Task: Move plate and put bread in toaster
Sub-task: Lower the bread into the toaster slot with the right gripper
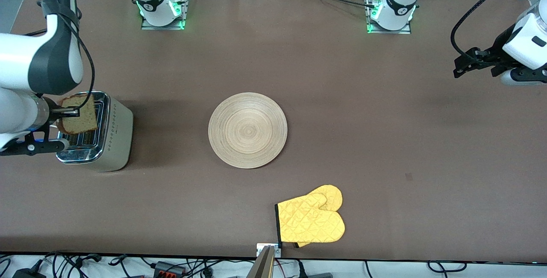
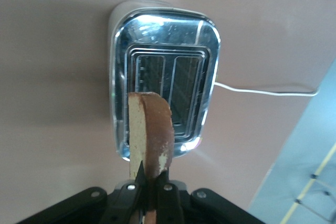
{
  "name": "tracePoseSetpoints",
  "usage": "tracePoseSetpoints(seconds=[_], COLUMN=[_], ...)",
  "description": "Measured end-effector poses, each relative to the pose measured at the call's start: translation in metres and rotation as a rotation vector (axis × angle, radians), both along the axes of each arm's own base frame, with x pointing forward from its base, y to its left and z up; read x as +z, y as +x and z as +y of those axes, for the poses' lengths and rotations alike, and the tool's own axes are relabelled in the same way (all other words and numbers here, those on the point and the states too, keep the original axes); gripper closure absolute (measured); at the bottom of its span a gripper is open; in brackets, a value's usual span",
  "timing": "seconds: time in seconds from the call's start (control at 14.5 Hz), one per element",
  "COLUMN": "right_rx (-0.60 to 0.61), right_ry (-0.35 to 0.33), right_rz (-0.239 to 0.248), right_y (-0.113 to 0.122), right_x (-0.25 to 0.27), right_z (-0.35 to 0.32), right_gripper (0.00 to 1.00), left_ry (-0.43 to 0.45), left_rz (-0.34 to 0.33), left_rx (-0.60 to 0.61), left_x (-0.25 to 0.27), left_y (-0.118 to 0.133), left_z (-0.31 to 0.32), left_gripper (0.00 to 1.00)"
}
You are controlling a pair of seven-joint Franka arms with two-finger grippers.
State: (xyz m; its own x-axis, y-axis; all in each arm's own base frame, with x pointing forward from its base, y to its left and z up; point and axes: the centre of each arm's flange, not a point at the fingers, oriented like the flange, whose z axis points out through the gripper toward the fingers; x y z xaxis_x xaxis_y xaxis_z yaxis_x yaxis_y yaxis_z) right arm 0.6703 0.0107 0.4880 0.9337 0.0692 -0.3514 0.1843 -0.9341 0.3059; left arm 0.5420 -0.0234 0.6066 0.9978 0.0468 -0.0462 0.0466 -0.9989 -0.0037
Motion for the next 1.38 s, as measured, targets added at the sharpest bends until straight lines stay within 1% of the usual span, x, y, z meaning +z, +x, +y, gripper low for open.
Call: tracePoseSetpoints(seconds=[0.28, 0.55, 0.76, 0.96, 1.24, 1.38], right_rx=[0.015, 0.026, 0.067, 0.082, 0.091, 0.098], right_ry=[-0.02, -0.033, -0.057, -0.07, -0.073, -0.087], right_rz=[0.026, 0.024, 0.042, 0.054, 0.057, 0.056], right_y=[0.006, 0.009, 0.01, 0.012, 0.013, 0.015], right_x=[-0.018, -0.021, -0.023, -0.028, -0.031, -0.034], right_z=[0.003, 0.002, -0.001, -0.003, -0.003, -0.004], right_gripper=[0.92, 0.92, 0.92, 0.92, 0.92, 0.92], left_ry=[0.0, 0.0, 0.0, 0.0, 0.0, 0.0], left_rz=[-0.001, -0.001, -0.001, -0.001, -0.001, -0.002], left_rx=[-0.001, -0.003, -0.004, -0.005, -0.005, -0.005], left_x=[0.0, 0.0, 0.0, 0.0, 0.001, 0.001], left_y=[0.0, 0.0, 0.0, 0.0, 0.0, 0.0], left_z=[-0.001, -0.002, -0.002, -0.002, -0.003, -0.003], left_gripper=[0.0, 0.0, 0.0, 0.0, 0.0, 0.0])
